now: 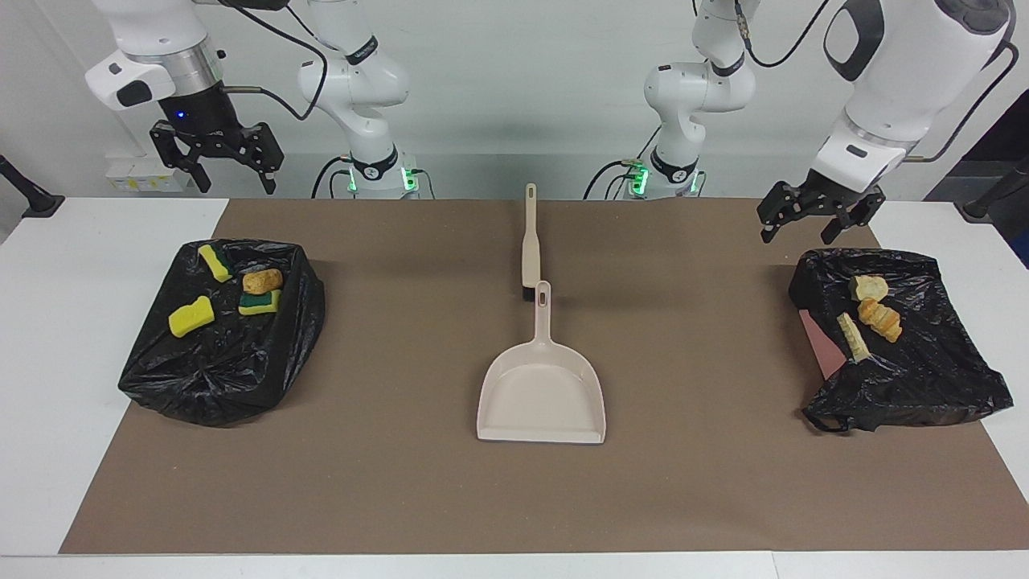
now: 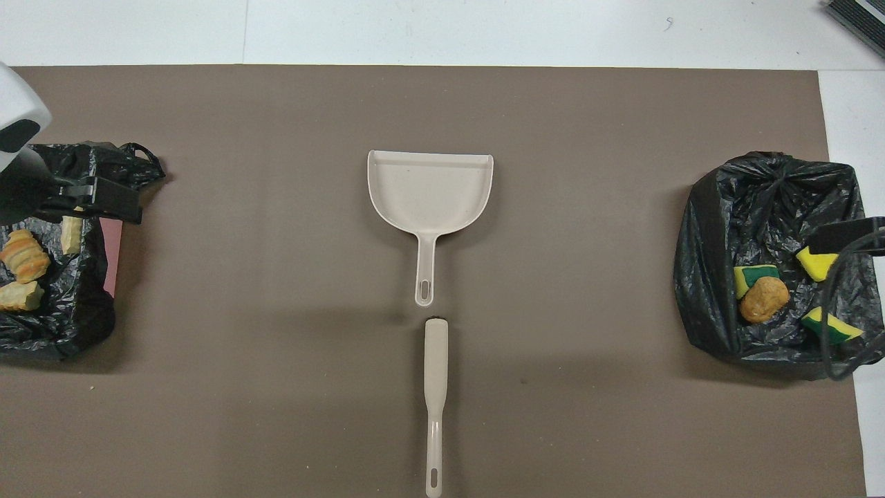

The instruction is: Sweep and dump trash in bin

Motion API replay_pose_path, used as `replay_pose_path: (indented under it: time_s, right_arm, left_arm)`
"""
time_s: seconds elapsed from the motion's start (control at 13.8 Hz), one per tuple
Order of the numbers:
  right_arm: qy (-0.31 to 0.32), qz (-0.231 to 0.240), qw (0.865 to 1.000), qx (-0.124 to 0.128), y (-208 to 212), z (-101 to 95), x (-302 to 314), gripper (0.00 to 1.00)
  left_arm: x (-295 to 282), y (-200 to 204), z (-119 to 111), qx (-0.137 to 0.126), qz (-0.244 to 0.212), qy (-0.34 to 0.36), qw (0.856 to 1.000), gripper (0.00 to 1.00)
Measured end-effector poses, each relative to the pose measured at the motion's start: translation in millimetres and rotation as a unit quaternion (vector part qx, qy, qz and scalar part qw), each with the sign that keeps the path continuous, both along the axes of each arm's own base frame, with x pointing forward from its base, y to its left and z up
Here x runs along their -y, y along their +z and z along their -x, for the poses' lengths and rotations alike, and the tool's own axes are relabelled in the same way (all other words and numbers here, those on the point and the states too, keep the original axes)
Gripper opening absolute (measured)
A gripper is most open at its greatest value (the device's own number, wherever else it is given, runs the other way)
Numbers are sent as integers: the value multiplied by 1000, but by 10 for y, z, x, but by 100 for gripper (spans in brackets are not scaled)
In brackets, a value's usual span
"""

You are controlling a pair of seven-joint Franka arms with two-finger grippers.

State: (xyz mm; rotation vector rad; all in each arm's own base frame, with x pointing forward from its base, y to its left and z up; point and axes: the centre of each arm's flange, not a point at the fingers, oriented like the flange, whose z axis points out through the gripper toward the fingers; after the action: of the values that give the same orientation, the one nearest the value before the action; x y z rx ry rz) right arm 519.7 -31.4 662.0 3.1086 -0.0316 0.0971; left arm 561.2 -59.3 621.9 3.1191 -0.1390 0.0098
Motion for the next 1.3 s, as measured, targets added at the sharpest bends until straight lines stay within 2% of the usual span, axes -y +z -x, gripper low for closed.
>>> replay_pose_path:
  time_s: [0.22,0.65,1.3]
  right_arm:
    - [0,0,1000,0,0,0,0,100]
    - [0,0,1000,0,0,0,1,100]
    - [-5,-4,1000,0,-5,1,72,100]
  left_arm:
    - [-17,29,79,-3,-1,-22,1000,100]
    - [-202,56,132,-21,1,-14,1000,100]
    - [-185,79,153,-21,1,-16,1000,100]
